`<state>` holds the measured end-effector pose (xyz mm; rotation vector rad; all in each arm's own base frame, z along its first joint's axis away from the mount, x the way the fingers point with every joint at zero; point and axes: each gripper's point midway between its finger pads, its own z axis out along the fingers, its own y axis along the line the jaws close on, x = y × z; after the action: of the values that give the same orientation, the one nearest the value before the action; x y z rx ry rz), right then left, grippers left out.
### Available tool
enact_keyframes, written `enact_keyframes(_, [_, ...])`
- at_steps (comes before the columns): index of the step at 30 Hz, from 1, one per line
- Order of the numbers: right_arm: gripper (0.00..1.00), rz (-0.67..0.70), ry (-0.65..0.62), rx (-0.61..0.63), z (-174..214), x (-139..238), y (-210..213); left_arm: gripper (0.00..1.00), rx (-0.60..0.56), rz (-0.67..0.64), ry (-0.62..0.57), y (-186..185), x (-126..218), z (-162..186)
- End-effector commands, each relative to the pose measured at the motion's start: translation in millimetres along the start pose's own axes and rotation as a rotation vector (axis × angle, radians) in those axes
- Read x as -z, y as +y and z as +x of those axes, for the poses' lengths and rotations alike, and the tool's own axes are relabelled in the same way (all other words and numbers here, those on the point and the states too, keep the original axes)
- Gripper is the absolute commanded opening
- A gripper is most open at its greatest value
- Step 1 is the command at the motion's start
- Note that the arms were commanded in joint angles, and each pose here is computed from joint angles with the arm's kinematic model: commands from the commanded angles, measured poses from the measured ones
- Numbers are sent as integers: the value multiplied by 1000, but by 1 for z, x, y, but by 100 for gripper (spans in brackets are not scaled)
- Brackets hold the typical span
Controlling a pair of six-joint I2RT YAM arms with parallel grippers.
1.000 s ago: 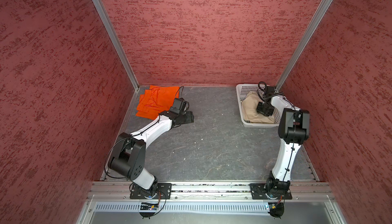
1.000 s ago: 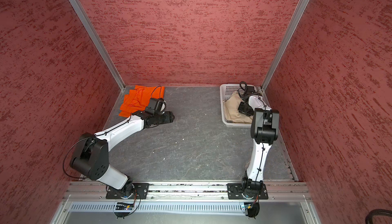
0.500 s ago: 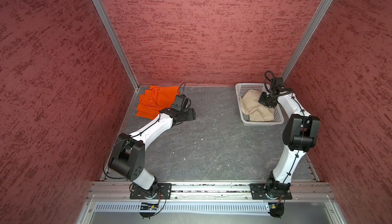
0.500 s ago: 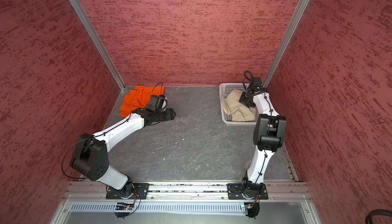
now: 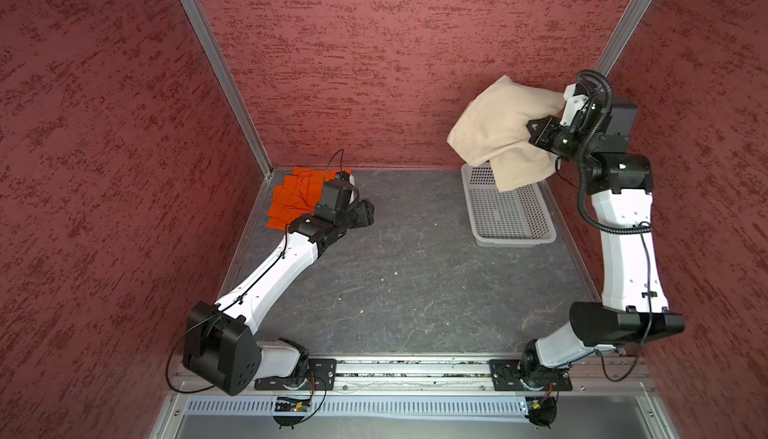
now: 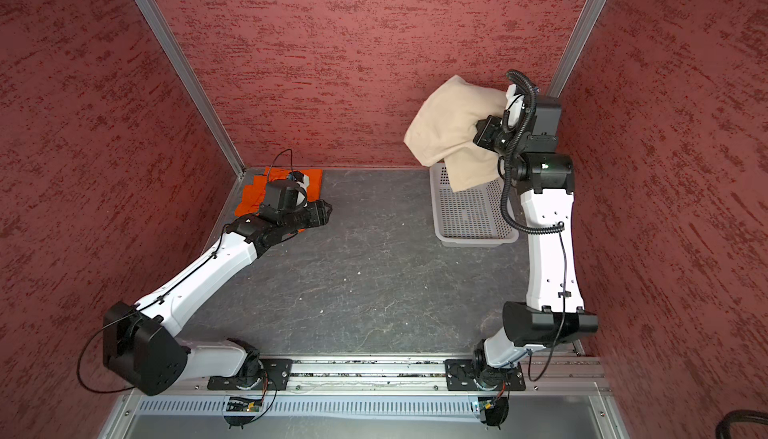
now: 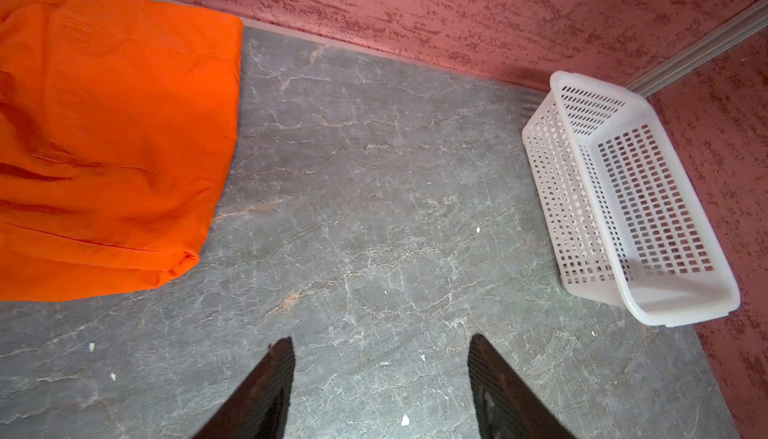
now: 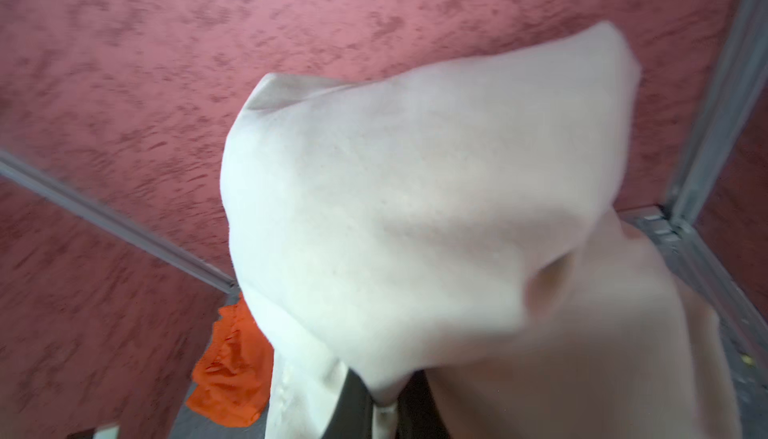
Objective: Fold and stack the shorts
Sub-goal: 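Reach the right gripper into the basket and grasp the beige shorts, then lift the beige shorts out of the basket and drop them on the table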
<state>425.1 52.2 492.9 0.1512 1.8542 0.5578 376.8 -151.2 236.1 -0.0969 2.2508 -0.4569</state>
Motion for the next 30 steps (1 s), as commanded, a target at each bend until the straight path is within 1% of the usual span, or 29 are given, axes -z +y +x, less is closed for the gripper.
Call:
enact_keyframes(1, [0,-108,96,1,29,-6,42,68,1,-48,-29,21,13,-8])
enact_keyframes(3, [2,-144,160,16,54,-12,66,68,11,-71,-48,33,22,-13])
enact_keyframes(4, [14,-154,194,20,67,-17,75,68,16,-83,-53,39,26,-14])
enact_keyframes(5, [31,-159,241,27,84,-23,82,68,24,-97,-62,45,30,-16])
enact_keyframes(6, [41,-144,275,36,98,-28,83,68,30,-108,-70,51,35,-18])
enact_keyframes(7, [50,-112,303,47,109,-32,79,68,35,-119,-75,57,39,-19])
enact_keyframes(8, [55,-67,329,60,119,-37,72,68,38,-132,-78,63,43,-19])
enact_keyframes(9, [59,-21,357,69,129,-42,63,68,41,-146,-80,69,47,-19])
enact_keyframes(11, [59,30,398,92,146,-47,55,68,48,-176,-69,82,51,-15])
enact_keyframes(13, [58,48,438,120,167,-51,55,68,58,-198,-52,93,52,-7])
enact_keyframes(16, [57,35,541,160,218,-55,69,68,96,-208,-9,106,45,12])
enact_keyframes(19, [57,5,679,208,289,-55,87,68,144,-206,47,115,33,36])
enact_keyframes(22, [57,-34,806,234,362,-46,106,68,187,-198,94,120,22,55])
enact_keyframes(25, [58,-61,910,207,421,-34,120,68,228,-186,117,125,16,66])
enact_keyframes(27, [59,-30,971,165,454,-27,115,68,239,-186,121,127,14,68])
enact_keyframes(30, [59,31,1037,109,489,-18,98,68,244,-179,119,127,13,69])
